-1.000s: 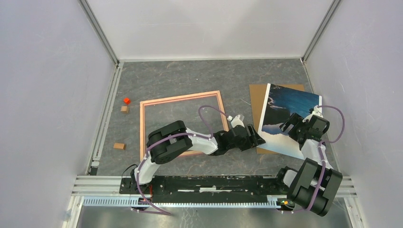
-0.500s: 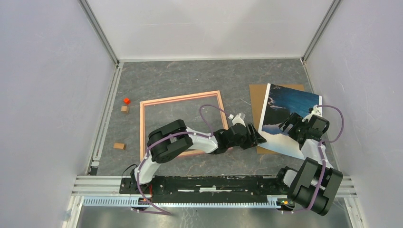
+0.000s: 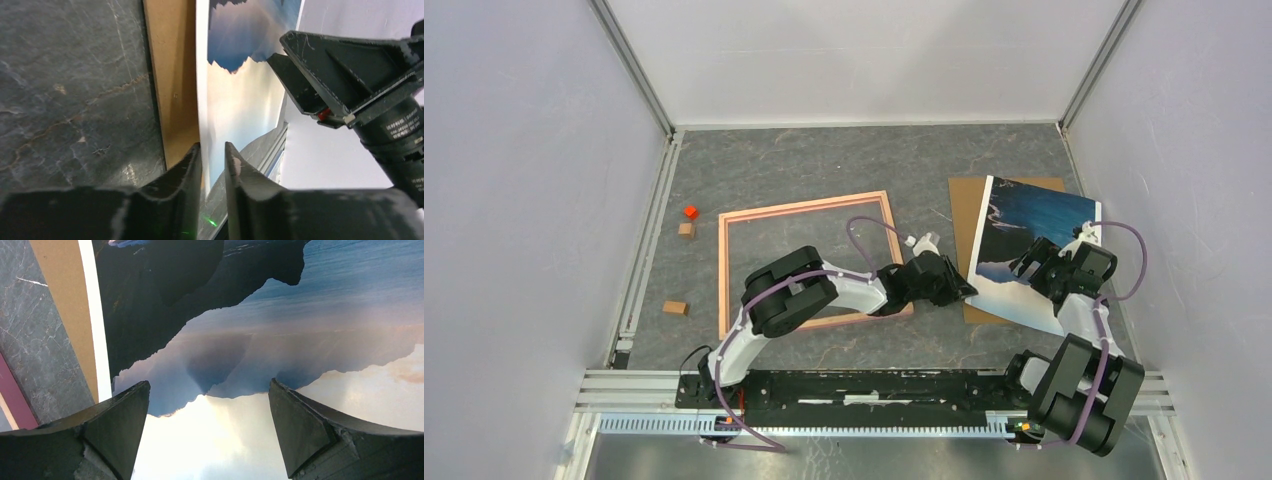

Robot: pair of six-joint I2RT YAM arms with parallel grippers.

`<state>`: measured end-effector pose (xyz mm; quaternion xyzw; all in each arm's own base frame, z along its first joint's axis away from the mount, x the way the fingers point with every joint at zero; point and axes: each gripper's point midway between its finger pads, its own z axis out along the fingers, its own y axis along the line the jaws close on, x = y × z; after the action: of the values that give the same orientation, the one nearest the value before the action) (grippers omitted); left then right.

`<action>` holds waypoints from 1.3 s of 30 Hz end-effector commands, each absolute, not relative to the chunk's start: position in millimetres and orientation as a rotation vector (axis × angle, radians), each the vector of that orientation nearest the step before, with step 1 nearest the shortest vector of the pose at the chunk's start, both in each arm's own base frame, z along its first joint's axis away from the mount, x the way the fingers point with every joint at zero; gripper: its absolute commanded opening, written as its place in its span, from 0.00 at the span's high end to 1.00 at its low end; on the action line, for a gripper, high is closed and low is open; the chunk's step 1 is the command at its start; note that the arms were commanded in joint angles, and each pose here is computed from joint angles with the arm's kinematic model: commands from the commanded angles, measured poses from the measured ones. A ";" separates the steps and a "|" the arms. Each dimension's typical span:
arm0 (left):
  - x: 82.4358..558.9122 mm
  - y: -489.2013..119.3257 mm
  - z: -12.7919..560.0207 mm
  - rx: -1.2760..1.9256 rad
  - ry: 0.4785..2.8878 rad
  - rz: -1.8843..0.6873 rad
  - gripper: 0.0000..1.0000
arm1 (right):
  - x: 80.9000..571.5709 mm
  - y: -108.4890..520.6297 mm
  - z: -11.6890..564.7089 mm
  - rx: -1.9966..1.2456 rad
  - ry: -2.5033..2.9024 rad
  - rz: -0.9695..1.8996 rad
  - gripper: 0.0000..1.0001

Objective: Put the photo into the frame

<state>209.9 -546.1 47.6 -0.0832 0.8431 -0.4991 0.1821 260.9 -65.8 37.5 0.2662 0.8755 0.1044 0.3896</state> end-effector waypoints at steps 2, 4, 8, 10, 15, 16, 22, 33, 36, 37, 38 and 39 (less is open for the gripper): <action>227.4 -547.6 62.3 -0.203 2.406 -1.391 0.81 | 260.0 -64.4 44.4 0.628 2.211 0.257 0.06; 238.5 -537.9 66.0 -0.165 2.416 -1.359 0.88 | 263.5 -64.5 53.5 0.593 2.193 0.237 0.06; 260.3 -514.3 78.4 -0.111 2.462 -1.356 0.98 | 280.4 -50.4 89.9 0.420 2.155 0.145 0.05; 272.9 -499.9 85.8 -0.081 2.484 -1.373 0.98 | 290.8 -29.9 115.0 0.295 2.134 0.086 0.03; 302.0 -458.6 111.7 -0.090 2.491 -1.419 0.98 | 294.9 43.5 149.0 -0.034 2.130 0.061 0.03; 307.2 -450.0 117.2 -0.087 2.498 -1.426 0.98 | 292.2 59.8 152.0 -0.122 2.124 0.039 0.03; 321.4 -419.0 156.0 -0.024 2.476 -1.513 0.98 | 265.3 122.3 167.2 -0.506 1.976 -0.208 0.03; 313.0 -395.9 188.2 0.007 2.430 -1.589 0.98 | 252.8 136.3 158.0 -0.676 1.790 -0.802 0.04; 311.3 -391.1 191.6 0.025 2.422 -1.586 0.98 | 253.3 135.6 158.9 -0.646 1.784 -0.803 0.04; 310.8 -389.6 191.9 0.027 2.422 -1.587 0.98 | 253.2 136.9 156.8 -0.650 1.787 -0.780 0.04; 309.6 -388.3 193.4 0.025 2.422 -1.595 0.98 | 253.2 136.4 155.0 -0.656 1.784 -0.777 0.05; 308.8 -387.2 194.9 0.021 2.422 -1.601 0.98 | 252.7 134.1 152.8 -0.655 1.781 -0.783 0.05</action>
<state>318.4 -396.5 173.1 -0.0276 0.8395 -0.5318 0.1076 248.0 139.6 130.1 -0.3309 0.7532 -0.3133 0.4744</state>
